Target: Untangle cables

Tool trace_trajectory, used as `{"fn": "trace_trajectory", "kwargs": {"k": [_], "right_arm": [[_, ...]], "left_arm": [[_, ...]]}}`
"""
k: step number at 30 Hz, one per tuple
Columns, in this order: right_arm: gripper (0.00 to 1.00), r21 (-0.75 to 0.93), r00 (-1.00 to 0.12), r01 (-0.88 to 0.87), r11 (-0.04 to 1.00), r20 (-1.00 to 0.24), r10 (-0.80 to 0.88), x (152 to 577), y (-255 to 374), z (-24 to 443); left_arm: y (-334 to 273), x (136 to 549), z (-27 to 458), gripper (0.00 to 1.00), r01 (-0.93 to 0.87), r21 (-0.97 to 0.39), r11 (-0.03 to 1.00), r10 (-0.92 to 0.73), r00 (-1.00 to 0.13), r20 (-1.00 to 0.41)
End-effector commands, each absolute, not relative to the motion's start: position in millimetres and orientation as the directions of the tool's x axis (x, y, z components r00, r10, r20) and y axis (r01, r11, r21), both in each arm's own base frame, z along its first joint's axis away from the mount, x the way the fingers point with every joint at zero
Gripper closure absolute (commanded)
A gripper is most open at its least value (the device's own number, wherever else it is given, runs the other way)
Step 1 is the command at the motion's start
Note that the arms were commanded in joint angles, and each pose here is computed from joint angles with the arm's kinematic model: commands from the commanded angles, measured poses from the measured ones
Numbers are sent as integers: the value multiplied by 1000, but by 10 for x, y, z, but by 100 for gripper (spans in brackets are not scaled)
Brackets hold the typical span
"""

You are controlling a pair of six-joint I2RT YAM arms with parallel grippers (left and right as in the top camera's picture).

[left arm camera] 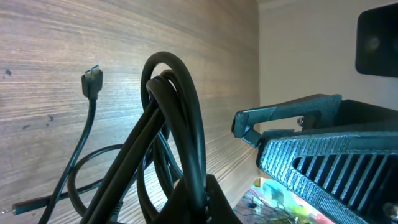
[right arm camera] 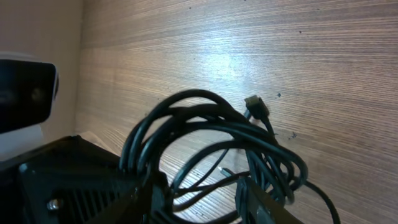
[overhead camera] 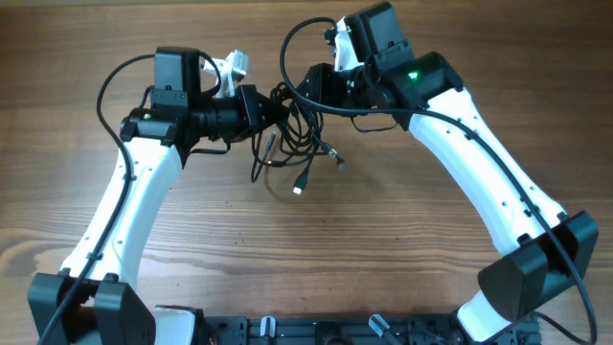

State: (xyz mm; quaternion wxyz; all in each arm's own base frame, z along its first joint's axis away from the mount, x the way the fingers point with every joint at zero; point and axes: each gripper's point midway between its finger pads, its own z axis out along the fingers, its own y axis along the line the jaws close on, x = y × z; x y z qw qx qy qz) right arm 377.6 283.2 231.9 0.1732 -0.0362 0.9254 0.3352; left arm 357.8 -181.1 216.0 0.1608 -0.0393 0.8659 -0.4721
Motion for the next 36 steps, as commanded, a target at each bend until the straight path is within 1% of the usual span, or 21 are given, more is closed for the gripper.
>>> {"fn": "trace_trajectory", "kwargs": {"k": [1,5,7,10,15,17,18,20,21,26,28,30,31,35,36], "right_arm": [[54,594,-943,-171,786,-329,43,3800,2845,2185],[55,602,-948,-145,785,-313,65,3801,2845,2185],[56,602,-948,-145,785,-313,65,3801,2845,2185],[56,605,-947,-141,783,-313,71,3809,2849,2192],[56,607,-949,-130,784,-305,78,3841,2866,2144],[56,601,-956,-118,790,-285,74,3857,2875,2040],[56,599,-957,-115,792,-279,73,3861,2878,2006],[56,599,-957,-117,792,-281,71,3862,2879,2008],[55,597,-958,-116,794,-278,70,3856,2873,2002],[56,571,-953,-175,802,-303,8,3824,2843,1975],[56,574,-964,-162,803,-267,-3,3744,2830,1940],[56,575,-971,-157,803,-238,-19,3664,2838,1915],[56,572,-973,-155,806,-228,-25,3627,2845,1901],[57,566,-978,-153,810,-204,-42,3534,2889,1866],[60,563,-980,-151,812,-194,-48,3505,2902,1847]], "left_arm": [[-1876,3544,2191,96,92,-836,540,-207,-949,-238],[-1883,3536,2198,96,92,-840,535,-205,-950,-234],[-1910,3506,2228,96,32,-866,500,-227,-959,-167],[-1919,3498,2239,96,-33,-879,476,-257,-961,-103],[-2008,3410,2369,96,10,-913,407,-195,-976,-98],[-2014,3401,2378,96,68,-908,412,-167,-975,-149],[-2042,3354,2420,96,214,-891,400,-87,-959,-270],[-2040,3308,2391,96,336,-848,409,-19,-926,-376],[-2035,3277,2366,96,375,-830,413,9,-913,-408],[-2013,3288,2361,96,356,-836,417,-3,-920,-393],[-1993,3314,2334,96,271,-859,435,-47,-945,-323],[-1993,3315,2333,96,168,-888,428,-95,-969,-228],[-2001,3309,2332,96,142,-894,425,-104,-974,-204],[-2004,3315,2321,96,108,-897,428,-120,-977,-175],[-2002,3316,2319,96,107,-897,430,-122,-977,-175]]}}
